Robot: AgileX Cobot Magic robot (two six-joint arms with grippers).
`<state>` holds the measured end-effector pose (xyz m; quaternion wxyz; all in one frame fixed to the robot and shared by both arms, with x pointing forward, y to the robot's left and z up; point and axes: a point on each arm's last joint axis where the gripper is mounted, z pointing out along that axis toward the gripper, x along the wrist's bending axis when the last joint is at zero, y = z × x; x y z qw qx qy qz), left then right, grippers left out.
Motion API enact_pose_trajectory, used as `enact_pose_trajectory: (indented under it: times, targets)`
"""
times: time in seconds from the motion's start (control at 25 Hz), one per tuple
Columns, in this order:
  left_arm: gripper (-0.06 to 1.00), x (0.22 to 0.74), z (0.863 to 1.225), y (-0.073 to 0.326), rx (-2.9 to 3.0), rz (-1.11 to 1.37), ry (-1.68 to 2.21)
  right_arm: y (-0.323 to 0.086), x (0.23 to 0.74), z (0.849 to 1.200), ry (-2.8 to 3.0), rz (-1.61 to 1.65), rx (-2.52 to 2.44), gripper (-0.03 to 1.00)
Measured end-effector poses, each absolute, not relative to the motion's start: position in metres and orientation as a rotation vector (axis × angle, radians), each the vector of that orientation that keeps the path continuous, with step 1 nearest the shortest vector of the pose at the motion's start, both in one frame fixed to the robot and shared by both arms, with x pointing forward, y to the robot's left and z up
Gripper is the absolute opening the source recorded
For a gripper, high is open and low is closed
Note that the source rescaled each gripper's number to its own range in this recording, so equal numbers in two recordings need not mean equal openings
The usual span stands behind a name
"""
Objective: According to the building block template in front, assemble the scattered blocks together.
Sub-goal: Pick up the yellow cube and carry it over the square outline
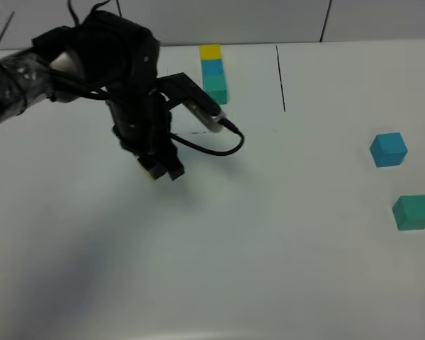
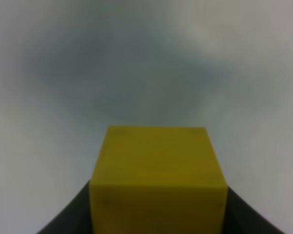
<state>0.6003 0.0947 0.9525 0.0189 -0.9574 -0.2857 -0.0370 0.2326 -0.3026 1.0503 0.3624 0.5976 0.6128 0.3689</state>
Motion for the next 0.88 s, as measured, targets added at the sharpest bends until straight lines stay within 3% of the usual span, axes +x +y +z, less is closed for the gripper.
enact_pose_trajectory:
  times: [0.32, 0.88]
  targets:
    - [0.01, 0.614, 0.942, 0.036, -3.07, -0.14, -0.512, -0.303, 0.233, 1.05, 1.578, 0.95, 1.539, 0.8]
    - [0.01, 0.614, 0.913, 0.021, -3.09, -0.13, -0.333, -0.303, 0.233, 1.05, 1.578, 0.95, 1.539, 0.79]
